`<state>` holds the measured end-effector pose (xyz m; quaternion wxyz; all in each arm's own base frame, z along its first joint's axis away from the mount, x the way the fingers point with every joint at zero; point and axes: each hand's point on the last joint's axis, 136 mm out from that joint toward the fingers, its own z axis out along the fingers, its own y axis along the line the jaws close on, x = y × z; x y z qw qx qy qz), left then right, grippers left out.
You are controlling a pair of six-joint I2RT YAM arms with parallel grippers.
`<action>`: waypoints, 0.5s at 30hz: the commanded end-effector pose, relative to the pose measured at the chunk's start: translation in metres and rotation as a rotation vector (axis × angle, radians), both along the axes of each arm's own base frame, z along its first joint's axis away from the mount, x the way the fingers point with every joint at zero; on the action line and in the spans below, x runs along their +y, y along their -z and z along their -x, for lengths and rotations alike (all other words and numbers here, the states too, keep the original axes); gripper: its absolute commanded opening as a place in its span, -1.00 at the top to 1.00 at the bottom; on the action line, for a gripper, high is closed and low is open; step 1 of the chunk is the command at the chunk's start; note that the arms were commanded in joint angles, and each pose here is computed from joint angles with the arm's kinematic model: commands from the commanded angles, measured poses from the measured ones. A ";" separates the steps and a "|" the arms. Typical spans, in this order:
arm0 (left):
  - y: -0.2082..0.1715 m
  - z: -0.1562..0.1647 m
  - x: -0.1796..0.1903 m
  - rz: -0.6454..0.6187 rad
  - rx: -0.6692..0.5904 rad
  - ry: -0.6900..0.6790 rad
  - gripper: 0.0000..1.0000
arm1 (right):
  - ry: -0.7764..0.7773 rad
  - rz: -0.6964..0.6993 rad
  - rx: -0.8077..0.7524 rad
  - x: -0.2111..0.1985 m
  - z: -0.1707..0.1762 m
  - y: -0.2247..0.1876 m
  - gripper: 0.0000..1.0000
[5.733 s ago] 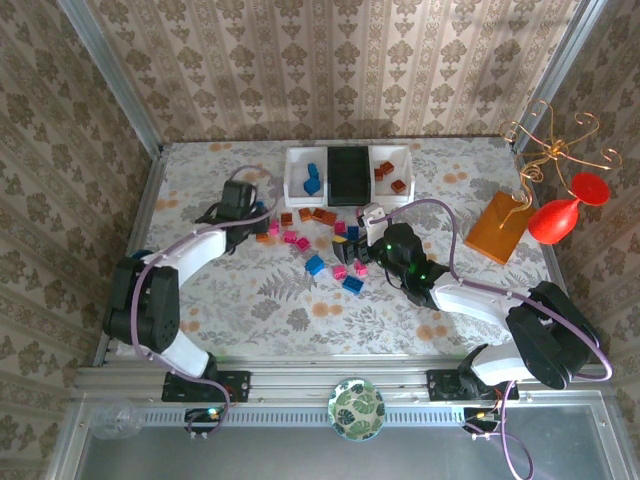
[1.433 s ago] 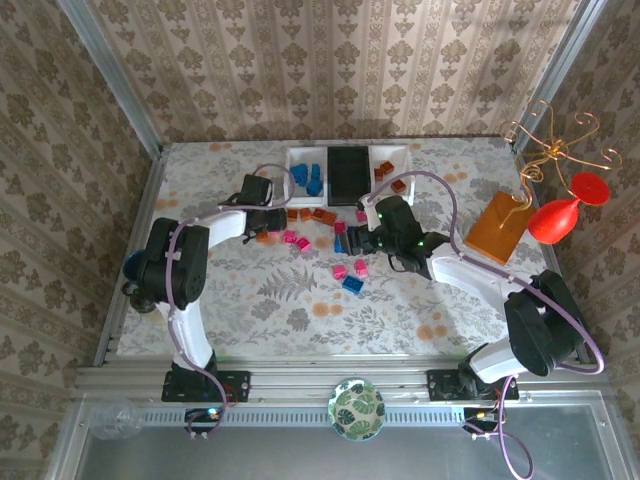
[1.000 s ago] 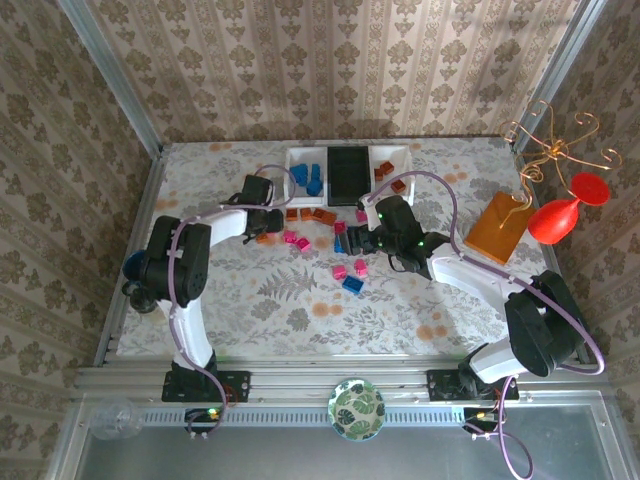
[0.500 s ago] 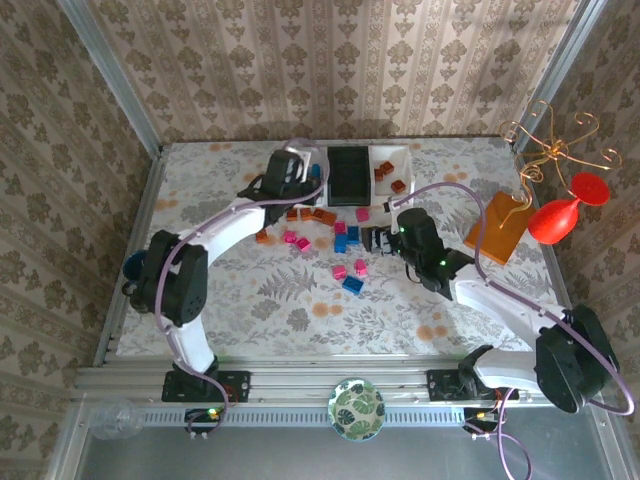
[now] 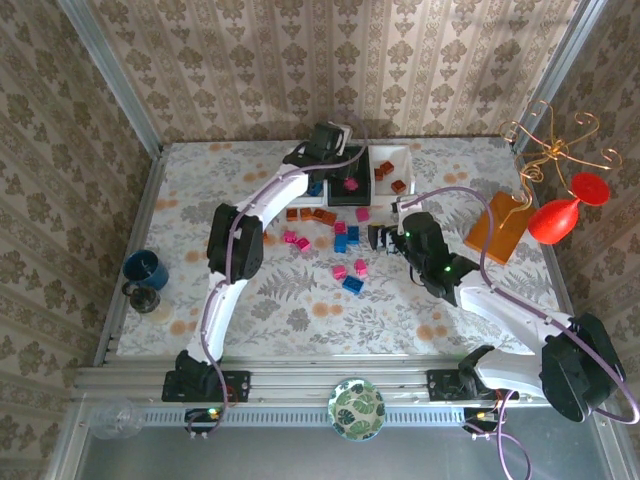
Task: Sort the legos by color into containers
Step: Place the lego in the container, then pick up the lego from the center of the table.
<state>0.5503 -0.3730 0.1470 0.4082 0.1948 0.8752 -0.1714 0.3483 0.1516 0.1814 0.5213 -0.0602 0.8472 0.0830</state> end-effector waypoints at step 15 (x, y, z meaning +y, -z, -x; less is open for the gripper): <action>-0.073 0.151 0.085 0.209 -0.083 -0.006 -0.50 | 0.055 0.004 0.230 0.025 -0.064 0.083 -0.60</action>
